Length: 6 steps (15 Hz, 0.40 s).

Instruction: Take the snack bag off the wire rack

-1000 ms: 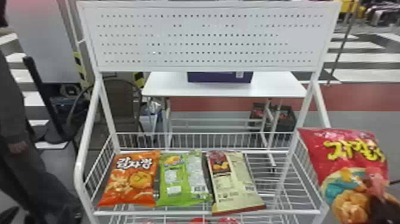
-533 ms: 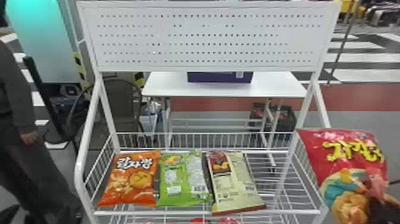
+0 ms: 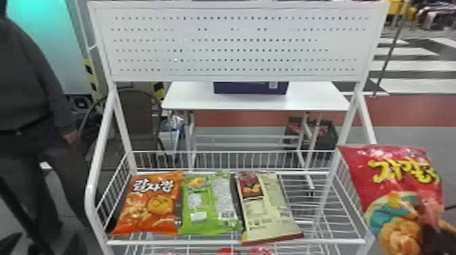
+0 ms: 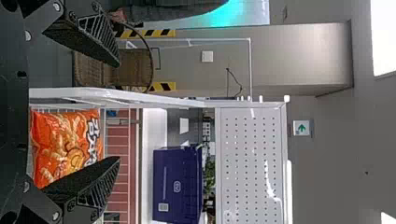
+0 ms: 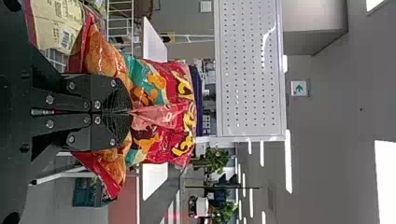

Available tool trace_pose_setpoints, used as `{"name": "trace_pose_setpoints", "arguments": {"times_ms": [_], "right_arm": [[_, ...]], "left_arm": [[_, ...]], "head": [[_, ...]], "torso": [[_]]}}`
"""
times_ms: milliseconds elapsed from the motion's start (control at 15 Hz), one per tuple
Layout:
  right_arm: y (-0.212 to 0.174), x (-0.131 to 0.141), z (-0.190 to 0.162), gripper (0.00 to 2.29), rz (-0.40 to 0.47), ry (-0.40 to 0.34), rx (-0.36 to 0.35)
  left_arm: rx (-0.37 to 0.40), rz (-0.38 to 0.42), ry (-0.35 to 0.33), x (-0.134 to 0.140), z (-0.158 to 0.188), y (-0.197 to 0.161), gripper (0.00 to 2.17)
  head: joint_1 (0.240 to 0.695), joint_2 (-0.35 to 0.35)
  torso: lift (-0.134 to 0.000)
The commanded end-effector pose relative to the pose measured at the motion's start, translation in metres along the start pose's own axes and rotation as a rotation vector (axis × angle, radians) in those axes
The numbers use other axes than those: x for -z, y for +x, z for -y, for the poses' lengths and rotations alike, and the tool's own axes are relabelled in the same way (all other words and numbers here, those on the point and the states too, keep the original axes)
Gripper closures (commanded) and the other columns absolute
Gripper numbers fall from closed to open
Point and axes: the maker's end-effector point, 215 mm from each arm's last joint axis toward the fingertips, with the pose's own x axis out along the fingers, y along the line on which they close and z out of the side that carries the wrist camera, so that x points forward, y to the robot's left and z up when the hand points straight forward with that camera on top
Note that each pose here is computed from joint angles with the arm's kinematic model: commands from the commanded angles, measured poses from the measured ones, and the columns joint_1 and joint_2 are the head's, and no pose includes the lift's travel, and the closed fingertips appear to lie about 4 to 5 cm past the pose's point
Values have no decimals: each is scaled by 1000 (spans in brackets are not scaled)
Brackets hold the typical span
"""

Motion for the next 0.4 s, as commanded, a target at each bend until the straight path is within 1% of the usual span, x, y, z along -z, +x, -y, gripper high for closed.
{"name": "trace_pose_setpoints", "arguments": {"times_ms": [0, 333], "right_arm": [[-1, -1, -1, 2013, 1, 2, -1], [-1, -3, -2, 2013, 4, 2, -2]], "left_arm": [[0, 0, 0, 0, 0, 0, 194], [0, 0, 1, 0, 0, 0, 194]], "head": [[499, 0], [499, 0]], "torso": [[0], [0]]}}
